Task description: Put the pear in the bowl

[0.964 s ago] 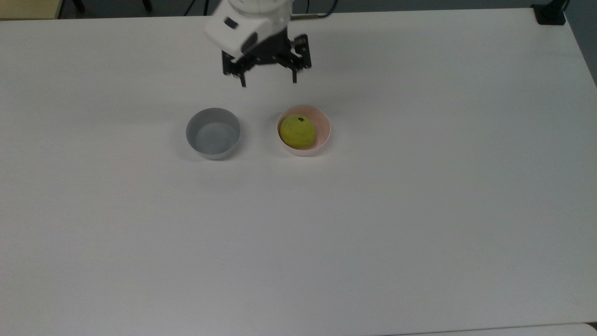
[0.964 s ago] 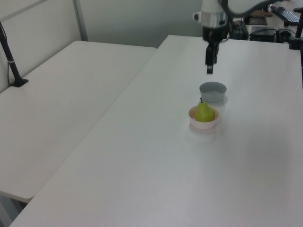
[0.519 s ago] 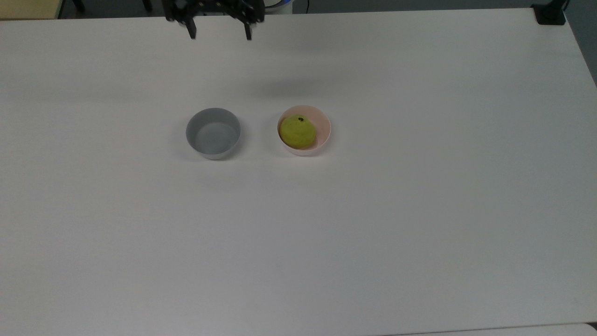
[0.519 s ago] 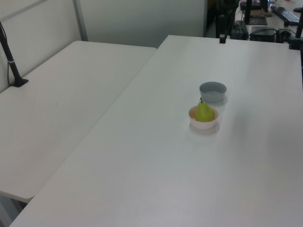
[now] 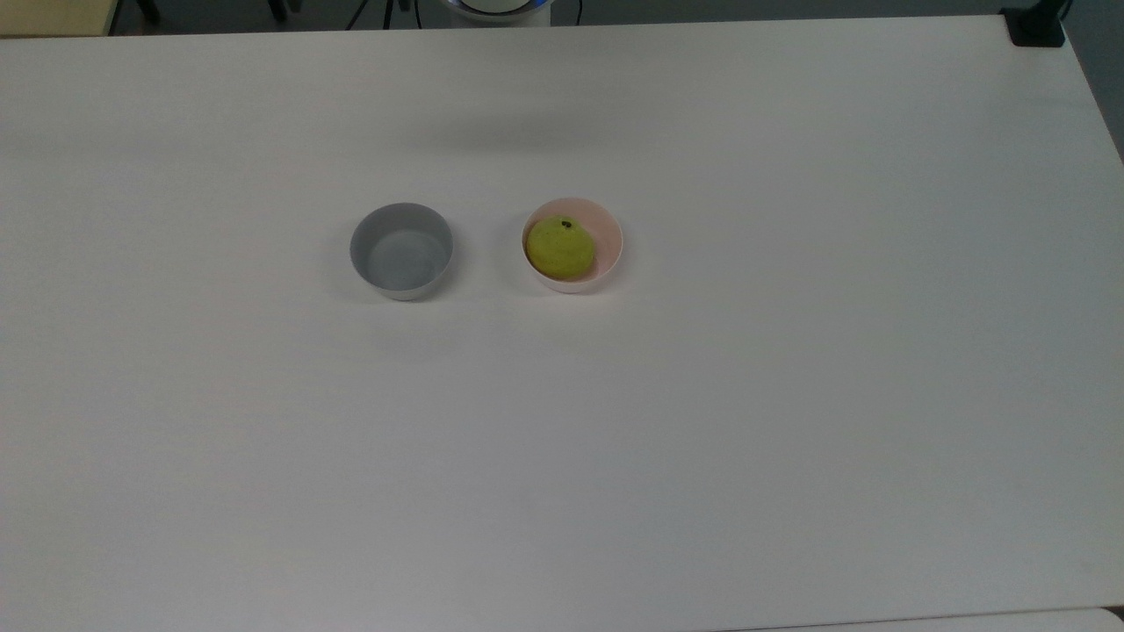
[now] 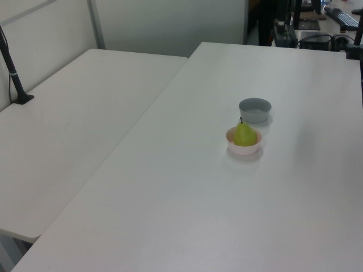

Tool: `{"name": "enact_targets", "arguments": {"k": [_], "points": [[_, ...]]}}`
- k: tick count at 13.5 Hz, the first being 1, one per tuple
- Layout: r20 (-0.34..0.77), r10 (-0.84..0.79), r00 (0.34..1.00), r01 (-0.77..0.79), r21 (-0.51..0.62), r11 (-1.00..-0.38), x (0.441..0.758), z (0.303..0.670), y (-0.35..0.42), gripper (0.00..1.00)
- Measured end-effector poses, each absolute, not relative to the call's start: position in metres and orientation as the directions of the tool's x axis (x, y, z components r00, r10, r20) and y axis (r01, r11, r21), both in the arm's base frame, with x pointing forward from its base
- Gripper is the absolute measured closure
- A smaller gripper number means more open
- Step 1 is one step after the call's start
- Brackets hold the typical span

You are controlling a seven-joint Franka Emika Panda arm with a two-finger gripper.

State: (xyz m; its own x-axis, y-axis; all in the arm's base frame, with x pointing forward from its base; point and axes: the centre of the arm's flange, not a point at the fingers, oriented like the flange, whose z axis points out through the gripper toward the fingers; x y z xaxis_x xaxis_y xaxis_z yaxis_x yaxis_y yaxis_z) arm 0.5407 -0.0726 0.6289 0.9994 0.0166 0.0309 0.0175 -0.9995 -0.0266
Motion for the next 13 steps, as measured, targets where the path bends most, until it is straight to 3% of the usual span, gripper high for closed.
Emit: {"name": "enact_targets", "arguments": {"k": [4,13], "points": [[0.132,0.02,0.991,0.023,-0.02,-1.0,0.556,0.632,-0.074,0.0],[0.136,0.012,0.991,0.017,-0.035,-0.999,0.561,0.626,-0.075,0.0]]}}
